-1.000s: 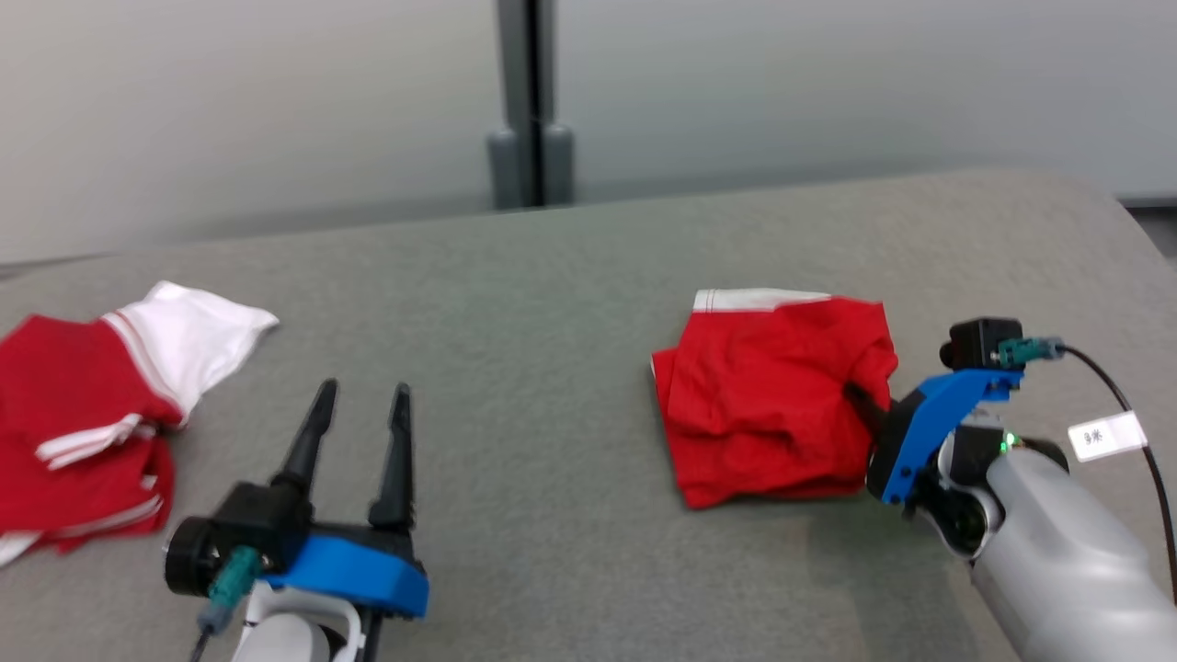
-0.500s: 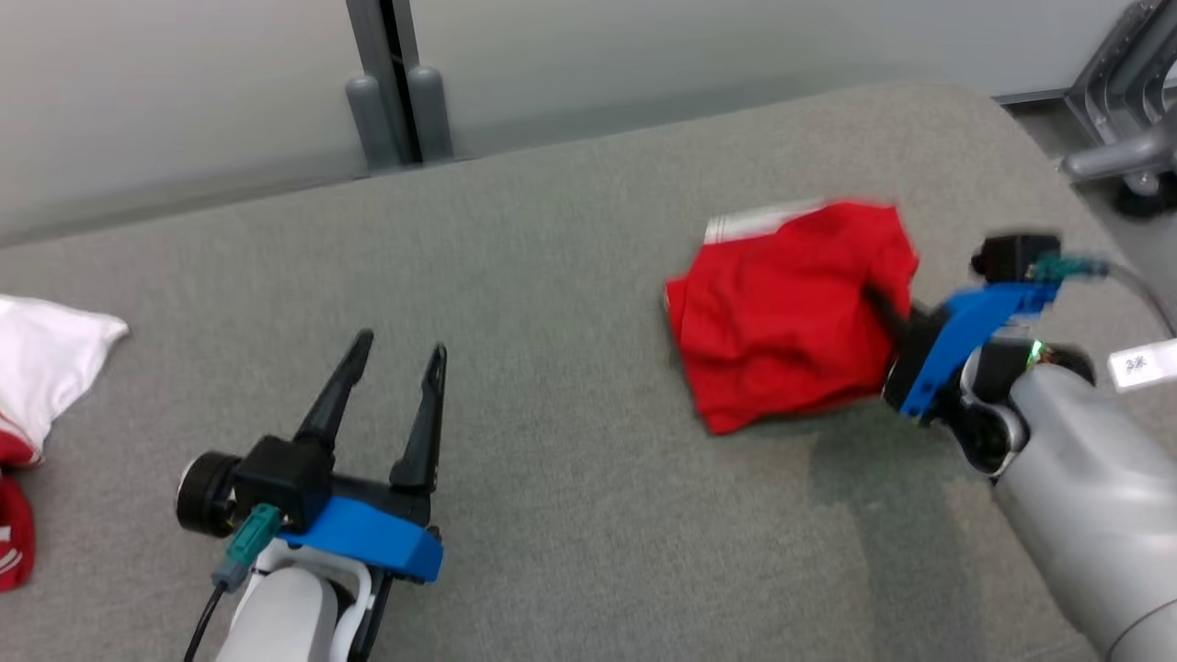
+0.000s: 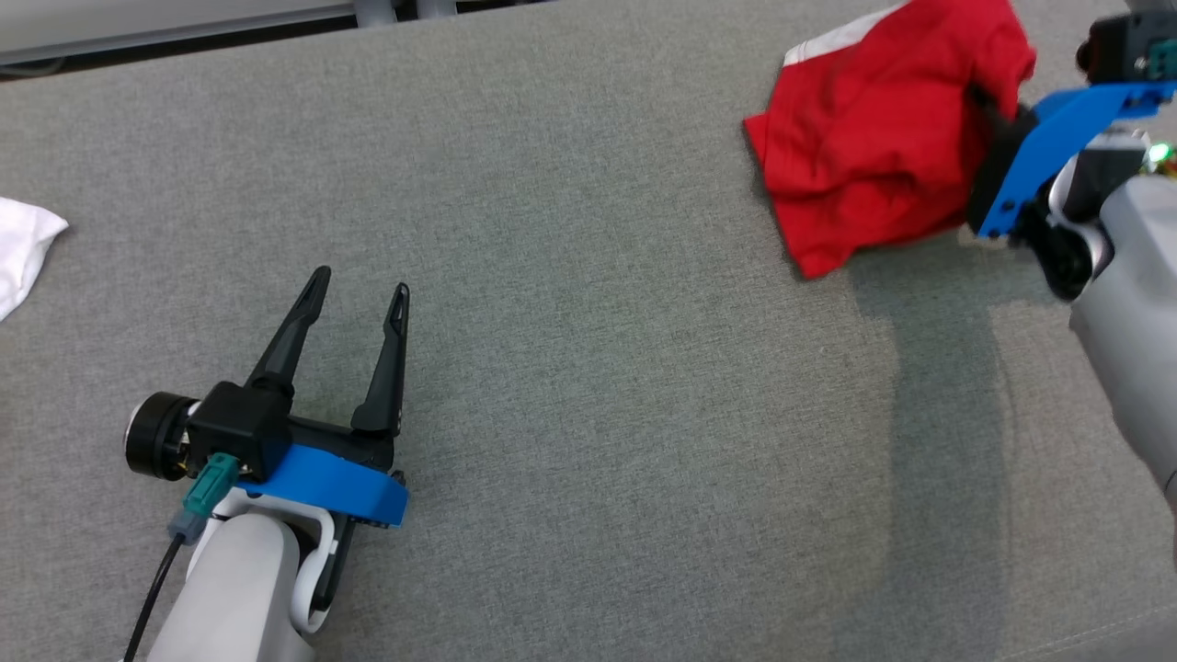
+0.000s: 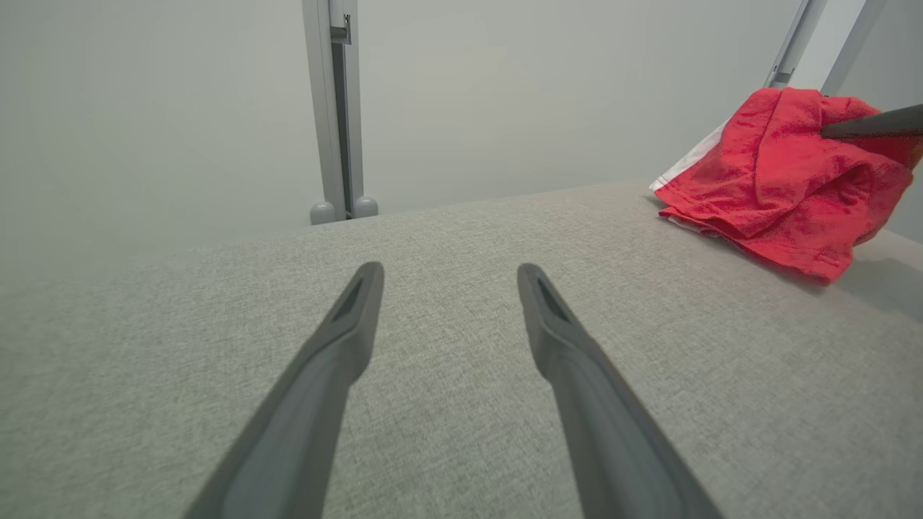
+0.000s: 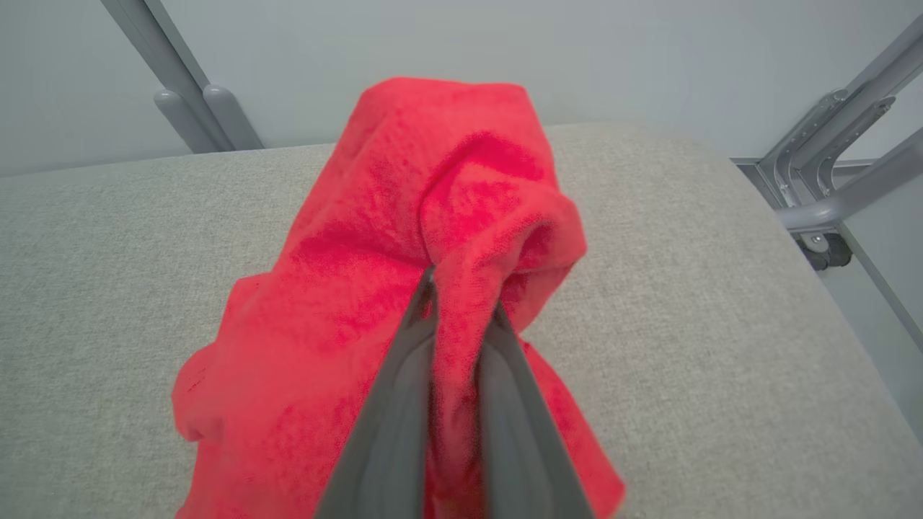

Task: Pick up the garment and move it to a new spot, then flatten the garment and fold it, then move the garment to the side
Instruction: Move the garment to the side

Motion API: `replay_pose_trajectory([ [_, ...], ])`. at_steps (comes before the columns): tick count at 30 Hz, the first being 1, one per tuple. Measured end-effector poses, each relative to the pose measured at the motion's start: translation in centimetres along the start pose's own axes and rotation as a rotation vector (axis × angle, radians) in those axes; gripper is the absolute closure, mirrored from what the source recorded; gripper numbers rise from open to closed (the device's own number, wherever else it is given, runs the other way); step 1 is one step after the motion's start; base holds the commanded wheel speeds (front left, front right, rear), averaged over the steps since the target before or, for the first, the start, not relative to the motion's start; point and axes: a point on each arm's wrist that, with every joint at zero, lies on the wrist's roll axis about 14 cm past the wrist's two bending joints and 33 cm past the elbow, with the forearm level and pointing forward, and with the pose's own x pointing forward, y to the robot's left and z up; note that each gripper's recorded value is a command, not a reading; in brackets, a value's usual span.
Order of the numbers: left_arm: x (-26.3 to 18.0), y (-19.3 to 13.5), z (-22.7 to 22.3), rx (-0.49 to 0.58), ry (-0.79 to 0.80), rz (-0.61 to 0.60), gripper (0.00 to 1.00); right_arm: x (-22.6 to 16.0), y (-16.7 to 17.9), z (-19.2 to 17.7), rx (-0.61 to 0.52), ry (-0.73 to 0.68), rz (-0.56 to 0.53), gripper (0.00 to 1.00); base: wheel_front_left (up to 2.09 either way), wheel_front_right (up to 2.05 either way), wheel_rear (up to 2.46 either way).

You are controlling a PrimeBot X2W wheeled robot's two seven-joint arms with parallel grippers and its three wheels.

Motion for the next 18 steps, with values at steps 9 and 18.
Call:
replay_pose_trajectory([
  [9,0.4,0.3,-0.4,-0.013,0.007,0.007,0.0,0.1,-3.5,1.6,-0.214,0.036,-0.083,0.6,0.0,0.0,0.0],
  [18,-0.6,0.6,1.6,-0.009,-0.029,0.036,0.0,-1.4,-3.6,3.4,-0.308,-0.002,-0.103,0.0,0.0,0.0,0.0],
])
